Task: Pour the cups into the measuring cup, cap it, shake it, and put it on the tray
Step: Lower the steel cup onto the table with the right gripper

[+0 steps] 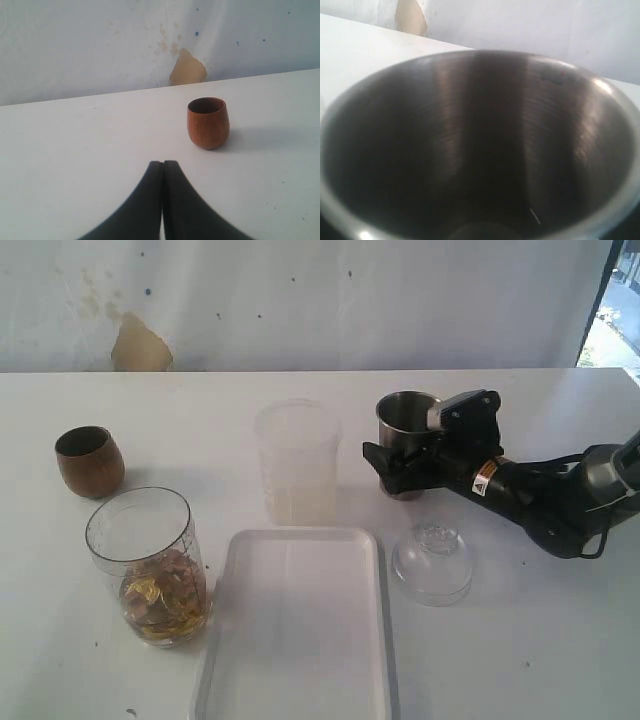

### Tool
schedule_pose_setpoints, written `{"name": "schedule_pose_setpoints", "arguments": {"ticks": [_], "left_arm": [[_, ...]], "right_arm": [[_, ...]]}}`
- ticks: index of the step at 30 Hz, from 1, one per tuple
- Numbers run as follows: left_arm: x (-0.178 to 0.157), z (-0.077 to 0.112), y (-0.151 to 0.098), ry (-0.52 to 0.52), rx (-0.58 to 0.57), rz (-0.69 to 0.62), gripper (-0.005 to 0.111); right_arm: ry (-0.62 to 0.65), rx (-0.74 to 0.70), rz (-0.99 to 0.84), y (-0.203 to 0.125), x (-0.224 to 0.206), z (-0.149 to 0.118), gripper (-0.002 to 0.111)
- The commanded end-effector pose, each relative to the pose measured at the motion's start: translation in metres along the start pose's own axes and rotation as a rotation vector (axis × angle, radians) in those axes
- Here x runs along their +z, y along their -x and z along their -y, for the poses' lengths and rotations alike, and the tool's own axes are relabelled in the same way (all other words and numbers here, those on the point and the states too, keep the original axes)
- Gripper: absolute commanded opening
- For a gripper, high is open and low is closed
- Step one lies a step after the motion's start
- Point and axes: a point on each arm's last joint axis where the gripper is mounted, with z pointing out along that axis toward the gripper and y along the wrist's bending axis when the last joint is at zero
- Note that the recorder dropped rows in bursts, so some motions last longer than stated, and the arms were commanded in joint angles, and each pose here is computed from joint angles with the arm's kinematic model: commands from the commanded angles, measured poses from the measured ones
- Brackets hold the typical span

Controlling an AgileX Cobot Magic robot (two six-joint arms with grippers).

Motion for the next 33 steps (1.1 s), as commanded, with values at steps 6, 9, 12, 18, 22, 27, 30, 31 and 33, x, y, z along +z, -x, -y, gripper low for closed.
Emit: {"name": "schedule_pose_setpoints", "arguments": {"ticks": [6,9,12,18,22,27,30,31,33], "left_arm": [[0.0,0.0,-0.001,-0.002,-0.002,0.003,0.0],[0.0,0.0,-0.001,-0.002,-0.002,0.003,0.0],[0.0,0.0,-0.001,-0.002,-0.002,0.003,0.0],[0.0,0.0,-0.001,-0.002,-0.002,0.003,0.0],[0.0,0.0,-0.001,-0.002,-0.002,0.003,0.0],[0.0,0.0,-0.001,-0.002,-0.002,0.003,0.0],[0.0,0.0,-0.001,-0.002,-0.002,0.003,0.0],[0.0,0.0,-0.001,-0.002,-0.002,0.003,0.0],[0.0,0.0,-0.001,-0.002,-0.002,0.003,0.0]], "right_arm": [[-0.007,0.015,0.006,0.001,-0.001,0.003,0.105],[-0.007,0.013,-0.009,0.0,-0.002,0.003,0.105],[-0.008,0.045,-0.029,0.0,-0.006,0.001,0.105],[-0.003,0.044,-0.022,0.008,-0.013,-0.003,0.105],[-0.008,0.027,-0.028,0.008,-0.019,-0.005,0.105],[-0.018,0.029,-0.029,0.013,-0.028,-0.006,0.105],[-0.019,0.024,-0.031,0.015,-0.032,-0.008,0.105],[-0.018,0.018,-0.034,0.015,-0.034,-0.009,0.105],[-0.022,0.002,-0.04,0.014,-0.037,-0.01,0.105]]}}
